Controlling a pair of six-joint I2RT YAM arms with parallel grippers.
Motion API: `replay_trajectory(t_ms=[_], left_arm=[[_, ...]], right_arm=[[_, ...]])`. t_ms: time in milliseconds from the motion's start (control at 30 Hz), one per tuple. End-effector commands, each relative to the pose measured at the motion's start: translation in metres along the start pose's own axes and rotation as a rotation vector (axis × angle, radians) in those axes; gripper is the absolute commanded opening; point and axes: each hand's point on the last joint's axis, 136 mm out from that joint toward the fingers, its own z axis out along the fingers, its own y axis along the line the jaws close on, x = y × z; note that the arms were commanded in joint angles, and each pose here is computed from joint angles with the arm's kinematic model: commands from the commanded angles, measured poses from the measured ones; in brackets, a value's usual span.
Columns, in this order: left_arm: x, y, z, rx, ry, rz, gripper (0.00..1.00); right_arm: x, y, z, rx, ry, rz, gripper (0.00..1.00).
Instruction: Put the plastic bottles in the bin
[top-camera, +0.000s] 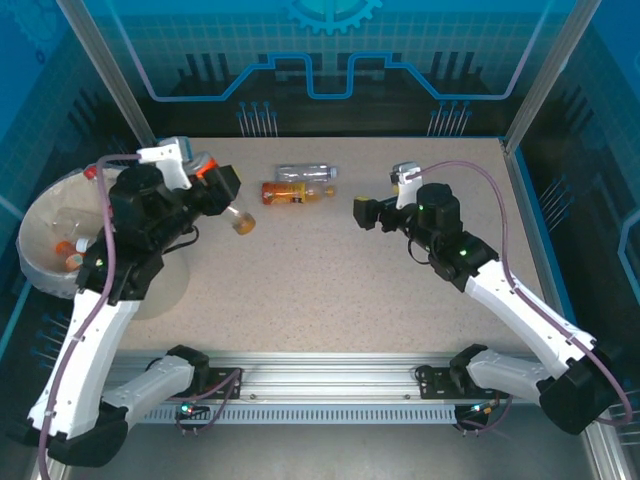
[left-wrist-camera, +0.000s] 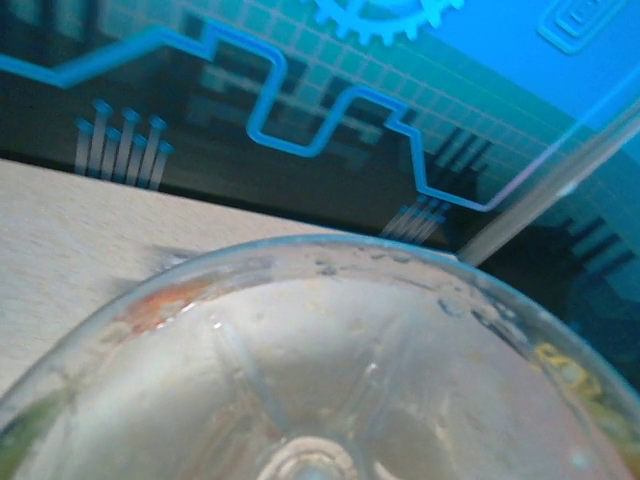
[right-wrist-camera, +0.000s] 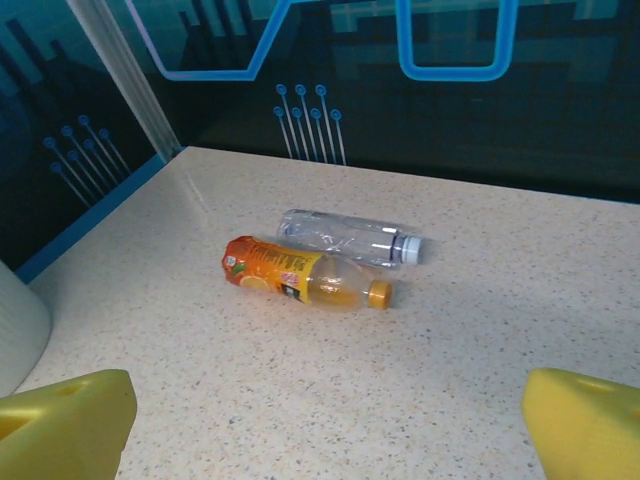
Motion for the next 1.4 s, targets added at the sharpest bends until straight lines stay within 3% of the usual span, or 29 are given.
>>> replay_trajectory(t_ms=[0,333,500,700,900,1367], left_arm=[[-0.019,0.033,-0.029,-0.218,-0.046,0.134,0.48],[-0.089,0.07,-0.082,-0.578,-0.293,0.297,0.48],[-0.109,0.103,-0.103,-0.859,-0.336,0.377,0.5],[-0.102,0.145,-0.124,-1.059,-0.282,0.368,0.52],[-0.078,0.192,-0.138,-1.225,-0.158,0.318,0.54],[-0.033,0.286,-0.147,-1.363,0.052,-0.028,0.62]], right_arm=[[-0.014,-0.012,-0.01,0.056,-0.101,0.005,1.0],[-0.008,-0.018,-0.016,0.073,-0.1,0.01,1.0],[-0.01,-0.017,-0.017,0.069,-0.096,0.006,1.0],[-0.007,-0.018,-0.014,0.071,-0.078,0.003,1.0],[-0.01,-0.017,-0.009,0.068,-0.069,0.006,1.0],[-0.008,-0.021,-0.001,0.083,-0.038,0.032,1.0]])
